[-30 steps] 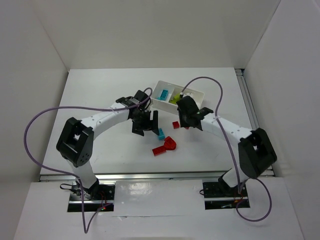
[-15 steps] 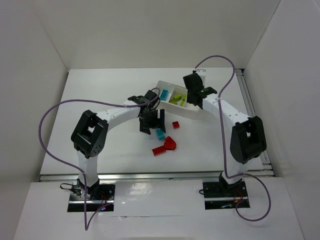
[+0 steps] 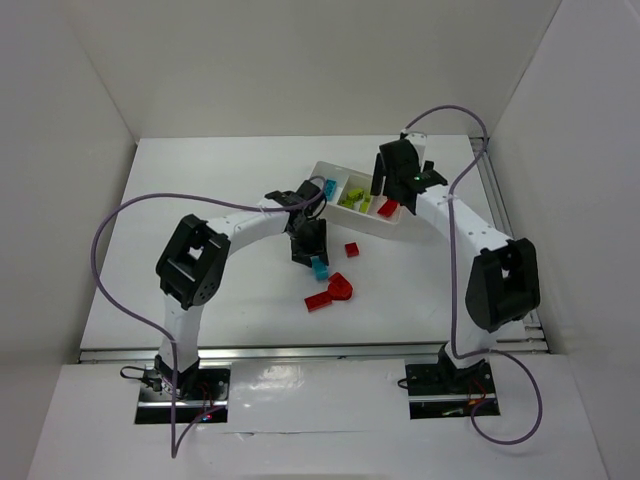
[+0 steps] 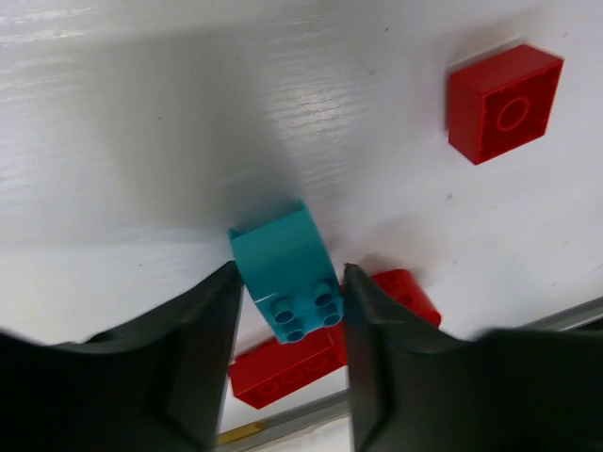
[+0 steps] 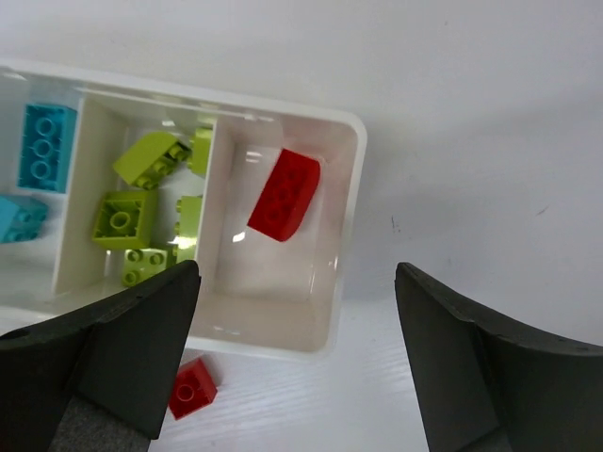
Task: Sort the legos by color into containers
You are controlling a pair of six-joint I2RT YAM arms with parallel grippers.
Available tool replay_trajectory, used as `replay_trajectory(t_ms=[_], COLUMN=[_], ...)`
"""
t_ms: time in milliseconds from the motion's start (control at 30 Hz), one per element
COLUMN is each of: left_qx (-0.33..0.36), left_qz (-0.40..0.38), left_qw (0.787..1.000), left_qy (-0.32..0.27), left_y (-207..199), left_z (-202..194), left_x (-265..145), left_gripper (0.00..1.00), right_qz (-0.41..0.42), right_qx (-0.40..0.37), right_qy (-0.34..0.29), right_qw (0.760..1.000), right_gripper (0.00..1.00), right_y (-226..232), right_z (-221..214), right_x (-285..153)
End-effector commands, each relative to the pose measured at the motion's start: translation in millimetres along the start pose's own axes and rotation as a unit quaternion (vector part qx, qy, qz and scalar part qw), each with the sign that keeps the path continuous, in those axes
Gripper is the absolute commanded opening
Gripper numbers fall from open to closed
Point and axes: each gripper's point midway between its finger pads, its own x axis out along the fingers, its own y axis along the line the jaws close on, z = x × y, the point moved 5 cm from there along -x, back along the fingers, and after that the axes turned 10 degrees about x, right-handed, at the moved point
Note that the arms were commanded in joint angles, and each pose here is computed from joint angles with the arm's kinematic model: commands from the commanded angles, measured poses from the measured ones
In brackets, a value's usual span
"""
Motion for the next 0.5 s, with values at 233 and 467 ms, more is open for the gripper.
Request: replay_trajectory(t_ms=[233, 467], left_qx=[0.031, 0.048], left_qz=[0.003, 0.000], left_qw=[0.999, 0.988], left_qy=[-0.045, -0.145], left_y=[-12, -7], left_z=[15, 78], left_x=[-47, -120], left_gripper=[0.15, 0.12], right_qz=[0.065, 0.104], right_qx=[0.045, 0.030], right_qy=[-0.035, 0.066], right_qw=[0.996, 0.992], right_gripper=[0.91, 0.91], right_y=[-16, -18], right_z=[26, -40], right_x=[-67, -76])
